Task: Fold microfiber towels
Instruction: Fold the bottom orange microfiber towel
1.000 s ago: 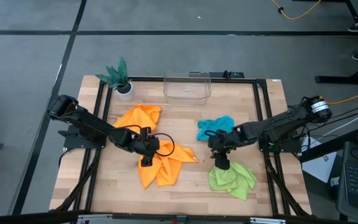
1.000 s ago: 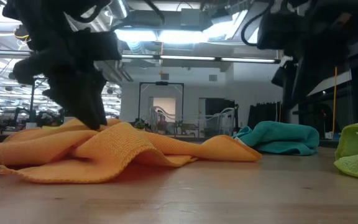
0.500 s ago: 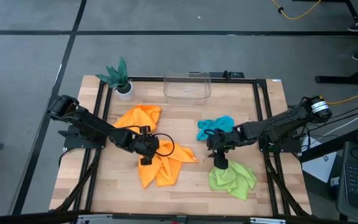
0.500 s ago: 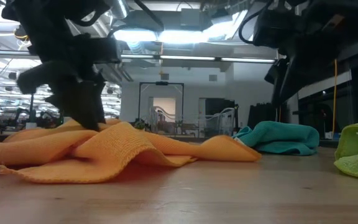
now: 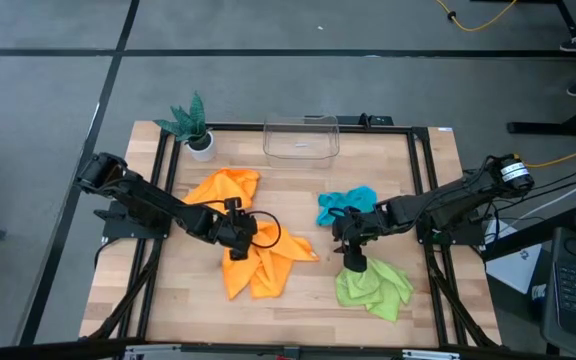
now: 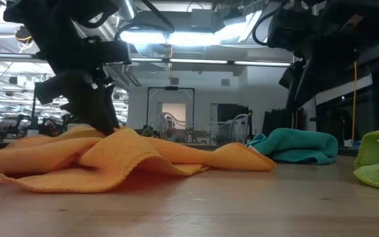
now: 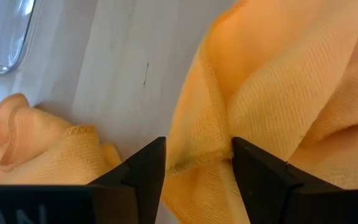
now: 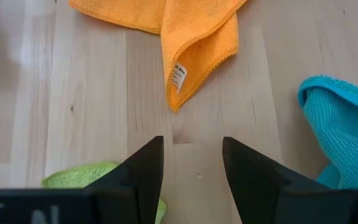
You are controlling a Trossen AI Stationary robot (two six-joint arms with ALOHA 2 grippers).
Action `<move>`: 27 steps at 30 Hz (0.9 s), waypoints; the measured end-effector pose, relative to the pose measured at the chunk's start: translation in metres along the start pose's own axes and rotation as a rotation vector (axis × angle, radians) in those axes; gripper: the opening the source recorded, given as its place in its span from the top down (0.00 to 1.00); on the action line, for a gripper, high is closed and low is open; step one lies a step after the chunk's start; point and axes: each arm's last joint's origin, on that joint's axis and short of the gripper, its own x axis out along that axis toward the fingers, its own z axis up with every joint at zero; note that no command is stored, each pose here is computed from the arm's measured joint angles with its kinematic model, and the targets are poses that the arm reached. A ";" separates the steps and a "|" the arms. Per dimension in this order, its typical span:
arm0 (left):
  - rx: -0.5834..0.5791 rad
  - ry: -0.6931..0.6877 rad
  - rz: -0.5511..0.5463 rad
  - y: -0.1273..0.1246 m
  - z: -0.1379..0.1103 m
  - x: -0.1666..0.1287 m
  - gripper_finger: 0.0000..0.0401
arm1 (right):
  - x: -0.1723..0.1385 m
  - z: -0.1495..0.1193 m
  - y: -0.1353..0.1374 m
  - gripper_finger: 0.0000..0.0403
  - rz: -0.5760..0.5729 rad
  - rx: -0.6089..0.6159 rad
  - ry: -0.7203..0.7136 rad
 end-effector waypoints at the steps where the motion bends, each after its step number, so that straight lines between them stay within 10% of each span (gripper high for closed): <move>1: -0.005 -0.004 -0.001 0.000 0.001 0.000 0.56 | 0.000 0.000 0.000 0.59 0.001 0.000 -0.002; 13: -0.022 -0.032 -0.059 -0.003 0.005 0.000 0.59 | 0.000 0.001 0.001 0.59 0.006 0.000 -0.015; 27: -0.018 -0.024 -0.057 -0.002 0.004 0.000 0.85 | 0.000 0.004 0.001 0.59 0.015 0.000 -0.037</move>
